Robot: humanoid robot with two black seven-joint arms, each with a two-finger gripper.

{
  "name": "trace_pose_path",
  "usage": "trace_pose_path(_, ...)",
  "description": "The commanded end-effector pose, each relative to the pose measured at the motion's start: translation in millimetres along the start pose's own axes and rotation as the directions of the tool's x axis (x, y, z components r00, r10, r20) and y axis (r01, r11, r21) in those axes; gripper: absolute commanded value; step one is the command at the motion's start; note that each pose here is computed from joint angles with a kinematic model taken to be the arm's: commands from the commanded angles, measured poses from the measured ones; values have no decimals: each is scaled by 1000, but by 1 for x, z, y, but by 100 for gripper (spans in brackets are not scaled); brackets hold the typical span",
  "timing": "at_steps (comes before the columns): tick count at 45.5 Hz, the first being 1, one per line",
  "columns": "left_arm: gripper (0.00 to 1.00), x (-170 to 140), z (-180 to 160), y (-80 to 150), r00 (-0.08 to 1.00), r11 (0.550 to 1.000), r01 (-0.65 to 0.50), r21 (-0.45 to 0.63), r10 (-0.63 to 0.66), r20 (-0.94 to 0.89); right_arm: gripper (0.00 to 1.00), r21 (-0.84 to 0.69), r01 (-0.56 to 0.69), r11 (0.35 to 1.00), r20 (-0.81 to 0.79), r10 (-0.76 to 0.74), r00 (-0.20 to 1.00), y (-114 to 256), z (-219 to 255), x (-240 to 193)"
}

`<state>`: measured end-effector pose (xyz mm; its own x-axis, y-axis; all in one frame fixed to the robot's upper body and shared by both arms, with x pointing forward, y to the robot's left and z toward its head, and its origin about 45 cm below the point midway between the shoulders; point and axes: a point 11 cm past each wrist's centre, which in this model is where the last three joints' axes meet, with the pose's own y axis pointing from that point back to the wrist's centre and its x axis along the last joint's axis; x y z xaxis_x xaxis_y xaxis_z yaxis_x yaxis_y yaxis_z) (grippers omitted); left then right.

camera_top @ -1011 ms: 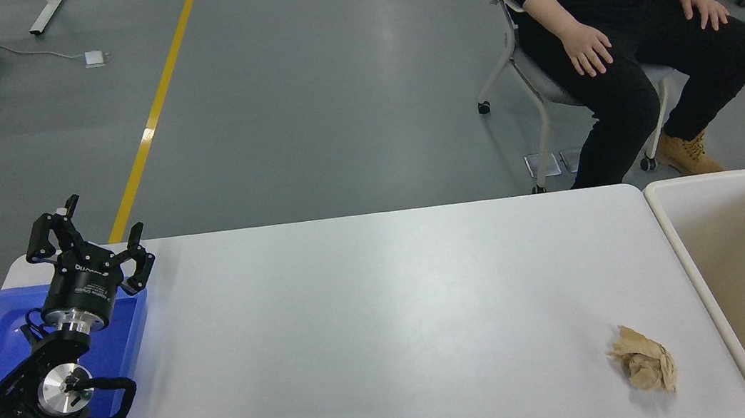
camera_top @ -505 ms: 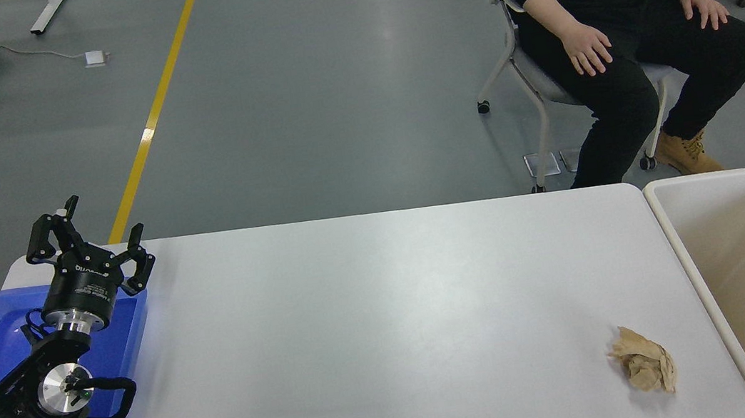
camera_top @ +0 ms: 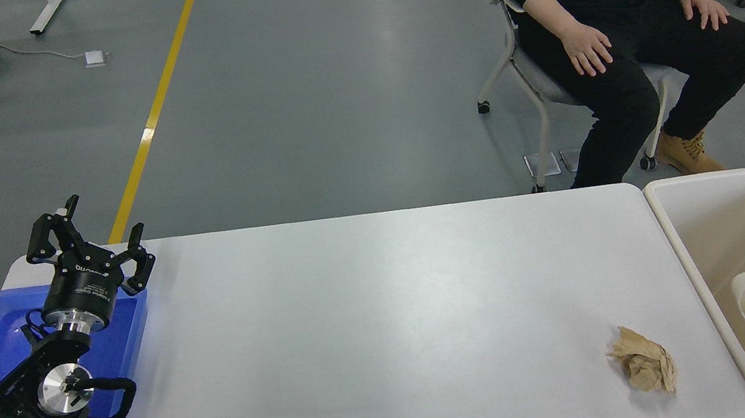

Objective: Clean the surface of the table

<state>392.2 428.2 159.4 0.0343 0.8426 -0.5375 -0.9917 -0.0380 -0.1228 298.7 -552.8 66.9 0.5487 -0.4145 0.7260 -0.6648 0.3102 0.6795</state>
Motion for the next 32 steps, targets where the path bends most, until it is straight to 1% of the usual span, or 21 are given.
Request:
trace_pose_path(1,100,0,0,0,1000,1000,0,0,0,-1,42,9,-80,997,-23,80,996,-1,-5,6)
trace_pose_path(6,100,0,0,0,1000,1000,0,0,0,-1,53,11,-97,995,-12,97,995,-1,-5,7)
trace_pose_path(7,100,0,0,0,1000,1000,0,0,0,-1,56,11,-101,995,-5,101,995,-1,-5,7)
trace_pose_path(10,100,0,0,0,1000,1000,0,0,0,1,75,10,-121,993,32,120,992,-1,-5,9)
trace_pose_path(16,100,0,0,0,1000,1000,0,0,0,1,96,-2,-178,984,181,175,968,0,-4,18)
trace_pose_path(17,100,0,0,0,1000,1000,0,0,0,-1,98,-5,-188,982,214,185,959,0,-4,21)
trace_pose_path(20,100,0,0,0,1000,1000,0,0,0,-1,98,-13,-222,975,316,215,924,1,-5,32)
trace_pose_path(25,100,0,0,0,1000,1000,0,0,0,1,98,-29,-338,941,480,309,821,8,-8,80)
trace_pose_path(32,100,0,0,0,1000,1000,0,0,0,1,98,-53,-438,897,626,372,686,20,-3,126)
